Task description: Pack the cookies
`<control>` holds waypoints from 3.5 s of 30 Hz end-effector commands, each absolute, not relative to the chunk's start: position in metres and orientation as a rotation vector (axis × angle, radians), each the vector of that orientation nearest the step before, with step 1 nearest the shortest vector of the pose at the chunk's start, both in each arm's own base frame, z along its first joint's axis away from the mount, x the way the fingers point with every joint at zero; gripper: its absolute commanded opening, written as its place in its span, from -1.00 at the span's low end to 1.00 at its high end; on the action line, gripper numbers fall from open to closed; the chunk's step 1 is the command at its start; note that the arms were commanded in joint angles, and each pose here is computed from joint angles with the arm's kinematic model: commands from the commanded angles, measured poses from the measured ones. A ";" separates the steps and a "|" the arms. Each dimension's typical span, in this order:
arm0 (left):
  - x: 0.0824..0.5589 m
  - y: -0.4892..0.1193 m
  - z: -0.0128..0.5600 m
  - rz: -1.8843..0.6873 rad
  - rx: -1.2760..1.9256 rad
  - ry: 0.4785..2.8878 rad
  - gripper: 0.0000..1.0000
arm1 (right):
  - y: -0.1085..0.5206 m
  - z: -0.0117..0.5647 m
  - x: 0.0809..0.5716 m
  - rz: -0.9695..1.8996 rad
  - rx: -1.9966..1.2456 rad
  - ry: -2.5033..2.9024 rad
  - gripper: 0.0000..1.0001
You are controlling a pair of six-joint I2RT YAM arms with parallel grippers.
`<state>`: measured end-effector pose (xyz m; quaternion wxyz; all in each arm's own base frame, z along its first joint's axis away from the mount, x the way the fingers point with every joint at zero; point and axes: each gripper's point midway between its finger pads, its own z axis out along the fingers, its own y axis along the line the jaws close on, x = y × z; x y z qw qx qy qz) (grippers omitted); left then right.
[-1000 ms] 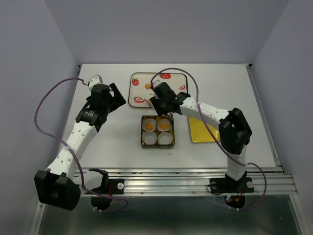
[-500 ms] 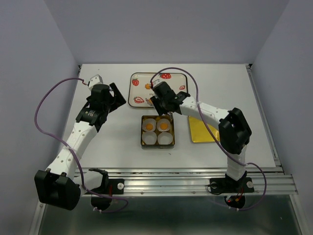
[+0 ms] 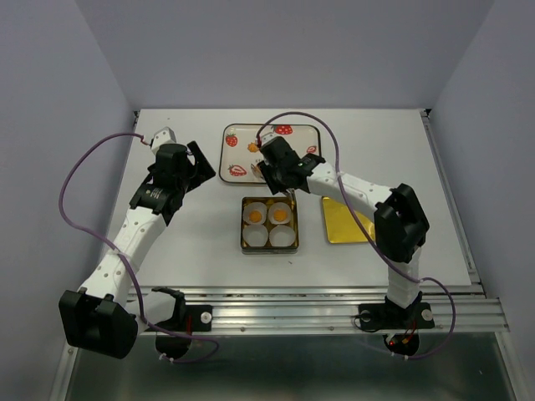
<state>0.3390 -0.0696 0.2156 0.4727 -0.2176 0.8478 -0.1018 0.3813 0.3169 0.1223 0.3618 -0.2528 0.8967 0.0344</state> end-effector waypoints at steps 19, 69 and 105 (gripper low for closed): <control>0.339 -0.073 0.233 -0.288 -0.505 2.021 0.98 | 0.305 0.218 0.371 0.222 -0.525 2.133 -0.17; 0.336 -0.087 0.222 -0.292 -0.471 2.062 0.98 | 0.237 0.188 0.156 0.562 -0.792 2.491 -0.16; 0.332 -0.081 0.226 -0.266 -0.487 2.048 0.98 | 0.247 0.174 0.186 0.419 -0.824 2.455 -0.06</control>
